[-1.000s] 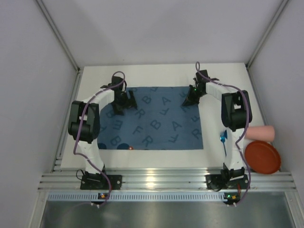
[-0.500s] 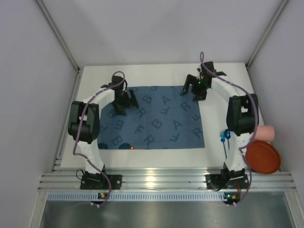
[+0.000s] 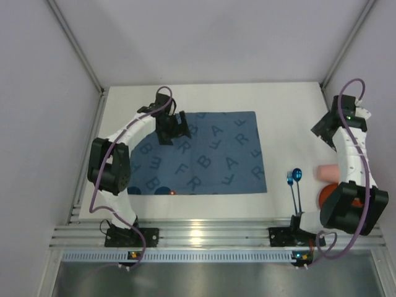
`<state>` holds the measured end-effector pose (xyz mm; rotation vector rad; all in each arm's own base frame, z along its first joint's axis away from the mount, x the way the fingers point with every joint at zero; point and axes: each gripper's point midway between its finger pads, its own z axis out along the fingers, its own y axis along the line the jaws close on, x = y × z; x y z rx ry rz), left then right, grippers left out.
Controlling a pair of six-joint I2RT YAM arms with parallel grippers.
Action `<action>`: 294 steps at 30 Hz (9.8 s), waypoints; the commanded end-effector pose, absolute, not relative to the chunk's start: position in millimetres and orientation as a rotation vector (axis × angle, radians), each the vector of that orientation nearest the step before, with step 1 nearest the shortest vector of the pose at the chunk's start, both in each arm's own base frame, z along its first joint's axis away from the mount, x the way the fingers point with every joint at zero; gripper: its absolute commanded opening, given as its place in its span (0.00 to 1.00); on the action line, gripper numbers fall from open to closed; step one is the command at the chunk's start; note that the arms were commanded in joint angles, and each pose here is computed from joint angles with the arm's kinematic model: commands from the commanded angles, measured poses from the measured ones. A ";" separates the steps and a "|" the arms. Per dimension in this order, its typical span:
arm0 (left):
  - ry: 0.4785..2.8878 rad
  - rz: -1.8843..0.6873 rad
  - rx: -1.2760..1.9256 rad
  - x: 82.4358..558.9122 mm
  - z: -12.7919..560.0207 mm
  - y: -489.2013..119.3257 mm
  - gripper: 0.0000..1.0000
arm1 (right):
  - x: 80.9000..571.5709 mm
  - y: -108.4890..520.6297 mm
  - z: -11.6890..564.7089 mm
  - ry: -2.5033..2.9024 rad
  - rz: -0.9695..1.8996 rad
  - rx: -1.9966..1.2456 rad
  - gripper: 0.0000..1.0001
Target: Set the dinner table for one person
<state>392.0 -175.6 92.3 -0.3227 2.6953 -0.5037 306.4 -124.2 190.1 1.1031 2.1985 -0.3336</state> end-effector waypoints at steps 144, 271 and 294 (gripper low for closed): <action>2.643 -0.281 -0.233 285.0 102.6 -159.5 0.93 | 493.0 61.0 242.6 2.441 0.058 0.349 0.00; 2.765 -0.422 0.111 248.9 126.8 -262.2 0.92 | 386.8 -73.4 195.9 2.389 -0.253 0.729 0.00; 2.611 -0.366 -0.314 234.5 177.5 -118.3 0.94 | 457.4 258.6 108.0 2.688 0.281 0.061 0.00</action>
